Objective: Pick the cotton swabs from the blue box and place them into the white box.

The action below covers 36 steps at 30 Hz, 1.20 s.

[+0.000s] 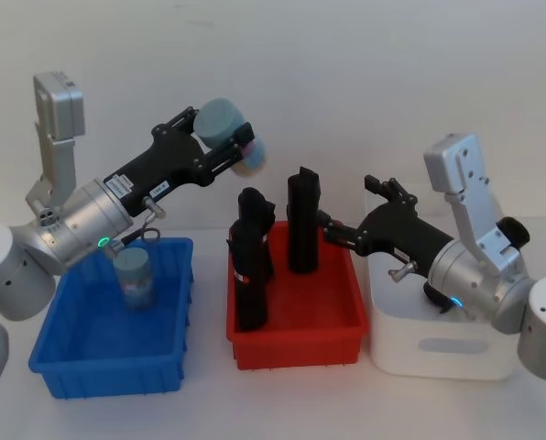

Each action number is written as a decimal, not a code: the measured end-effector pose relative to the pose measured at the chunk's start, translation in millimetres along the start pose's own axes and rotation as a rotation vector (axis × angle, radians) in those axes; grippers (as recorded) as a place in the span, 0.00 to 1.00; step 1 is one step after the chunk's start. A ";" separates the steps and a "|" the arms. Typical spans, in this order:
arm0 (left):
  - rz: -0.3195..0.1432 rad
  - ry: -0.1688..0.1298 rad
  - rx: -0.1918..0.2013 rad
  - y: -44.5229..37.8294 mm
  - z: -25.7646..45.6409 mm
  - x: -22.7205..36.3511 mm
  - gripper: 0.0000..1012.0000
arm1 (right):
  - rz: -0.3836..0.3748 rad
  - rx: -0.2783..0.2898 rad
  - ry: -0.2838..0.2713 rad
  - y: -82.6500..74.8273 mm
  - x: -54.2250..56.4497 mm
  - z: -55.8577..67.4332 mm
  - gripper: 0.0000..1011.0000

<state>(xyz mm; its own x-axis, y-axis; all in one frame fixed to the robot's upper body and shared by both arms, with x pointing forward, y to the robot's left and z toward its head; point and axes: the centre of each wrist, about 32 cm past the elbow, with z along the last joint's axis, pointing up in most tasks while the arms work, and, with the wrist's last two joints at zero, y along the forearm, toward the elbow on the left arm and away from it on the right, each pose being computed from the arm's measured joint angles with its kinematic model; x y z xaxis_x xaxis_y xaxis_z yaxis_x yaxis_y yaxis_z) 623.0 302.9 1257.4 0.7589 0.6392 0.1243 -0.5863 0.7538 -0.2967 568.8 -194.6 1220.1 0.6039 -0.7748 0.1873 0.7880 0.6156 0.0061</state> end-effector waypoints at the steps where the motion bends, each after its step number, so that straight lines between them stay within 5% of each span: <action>1: -0.010 0.007 0.002 -3.8 -2.0 0.4 0.66 | 0.004 0.002 -0.002 0.1 -0.2 0.0 0.99; 18: -0.080 0.048 0.032 -30.9 -14.4 1.2 0.66 | 0.064 0.058 -0.119 1.6 -6.9 2.9 0.99; 36: -0.101 0.062 0.065 -39.8 -19.7 -2.2 0.66 | 0.099 0.091 -0.230 6.4 -12.8 13.6 0.99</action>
<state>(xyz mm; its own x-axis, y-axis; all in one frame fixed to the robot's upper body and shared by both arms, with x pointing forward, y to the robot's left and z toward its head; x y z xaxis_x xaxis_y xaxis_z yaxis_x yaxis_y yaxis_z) 650.3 268.5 1250.3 0.8299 0.5504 0.0913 -0.5216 0.8235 -0.2231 564.5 -178.8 1231.1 0.6264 -0.6631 0.4098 0.7059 0.7055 0.0627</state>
